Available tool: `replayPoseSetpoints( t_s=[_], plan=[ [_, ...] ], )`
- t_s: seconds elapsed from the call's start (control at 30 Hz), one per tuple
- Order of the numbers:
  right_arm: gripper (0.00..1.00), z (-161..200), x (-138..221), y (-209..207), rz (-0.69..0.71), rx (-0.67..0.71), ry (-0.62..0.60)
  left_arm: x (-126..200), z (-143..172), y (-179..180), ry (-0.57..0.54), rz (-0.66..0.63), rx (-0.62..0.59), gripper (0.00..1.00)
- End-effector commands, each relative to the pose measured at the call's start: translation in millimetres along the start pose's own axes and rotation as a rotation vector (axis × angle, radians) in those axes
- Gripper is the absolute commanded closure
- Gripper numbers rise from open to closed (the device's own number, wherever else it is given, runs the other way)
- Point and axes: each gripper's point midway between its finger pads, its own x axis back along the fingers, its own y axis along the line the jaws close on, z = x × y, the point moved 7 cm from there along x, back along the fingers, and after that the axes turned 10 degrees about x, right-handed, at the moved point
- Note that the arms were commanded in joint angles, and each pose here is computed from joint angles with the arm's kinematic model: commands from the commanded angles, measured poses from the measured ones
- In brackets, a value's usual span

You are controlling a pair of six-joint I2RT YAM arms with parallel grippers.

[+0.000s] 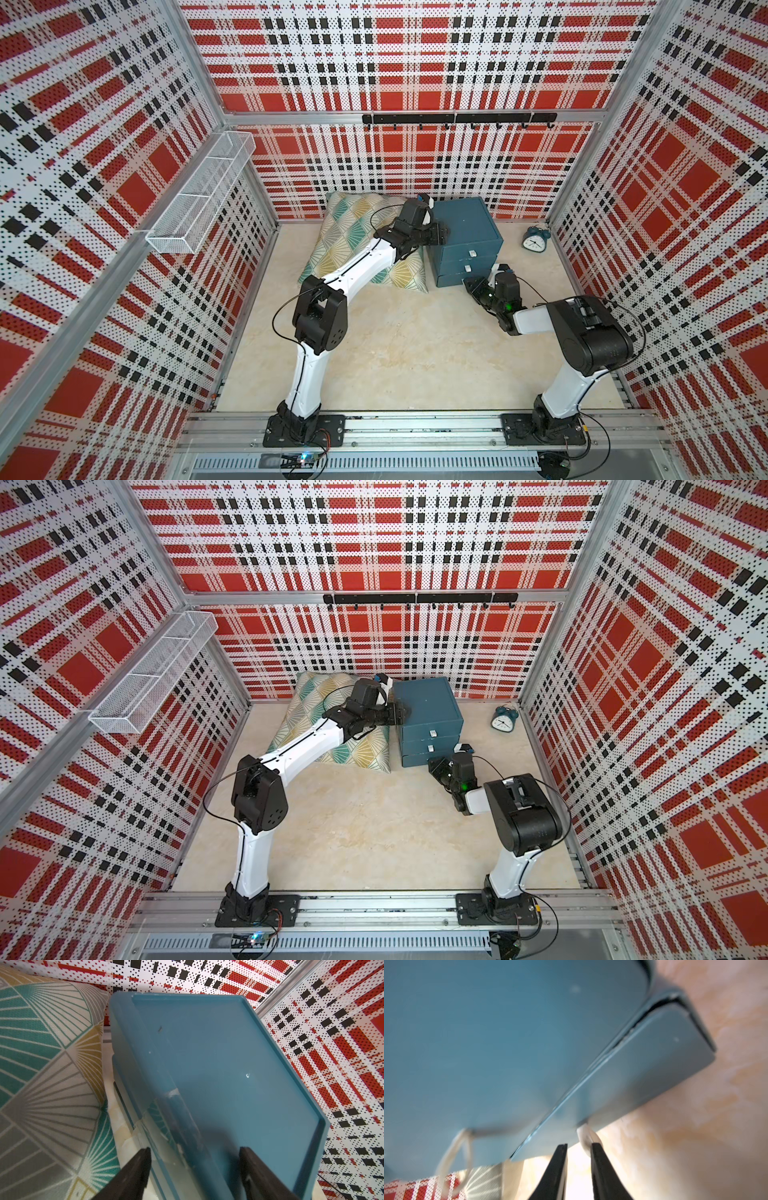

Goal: Place the cookies into the drawer by color
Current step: Close the drawer in the storage box, then move the storage box to the center of the board.

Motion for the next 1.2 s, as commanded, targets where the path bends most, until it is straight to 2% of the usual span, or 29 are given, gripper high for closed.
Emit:
replayPoseSetpoints(
  t_s=[0.0,0.1,0.3,0.37,0.4,0.43,0.67,0.8,0.87,0.93,0.97,1.03,1.17],
  plan=[
    [0.69,-22,31,23,-0.018,0.073,-0.079,25,-1,-20,0.001,0.03,-0.03,0.26],
    [0.59,-41,58,43,-0.006,0.158,-0.105,43,-9,-35,-0.034,0.056,-0.04,0.2],
    [0.18,-92,107,81,0.014,0.299,-0.179,72,-27,-51,-0.105,0.126,-0.021,0.01],
    [0.16,-116,115,92,0.009,0.309,-0.235,75,-32,-55,-0.111,0.155,-0.015,0.01],
    [0.05,-119,115,92,0.025,0.346,-0.186,73,-34,-54,-0.11,0.163,-0.008,0.01],
    [0.03,-127,113,95,0.022,0.362,-0.172,71,-36,-52,-0.105,0.166,-0.001,0.01],
    [0.05,-176,64,104,-0.001,0.452,-0.002,45,-41,-30,-0.048,0.19,0.053,0.01],
    [0.11,-191,26,99,-0.013,0.449,0.087,25,-41,-23,-0.008,0.191,0.064,0.04],
    [0.15,-198,13,95,0.001,0.446,0.092,14,-38,-20,0.023,0.19,0.073,0.07],
    [0.18,-197,1,93,-0.036,0.438,0.108,5,-32,-18,0.047,0.191,0.08,0.11],
    [0.24,-195,-6,93,-0.063,0.432,0.134,2,-30,-17,0.054,0.189,0.081,0.12],
    [0.3,-188,-14,94,-0.098,0.43,0.187,-3,-23,-20,0.071,0.194,0.077,0.18],
    [0.33,-165,-9,100,-0.102,0.457,0.203,-7,-2,-27,0.123,0.2,0.063,0.24]
  ],
)
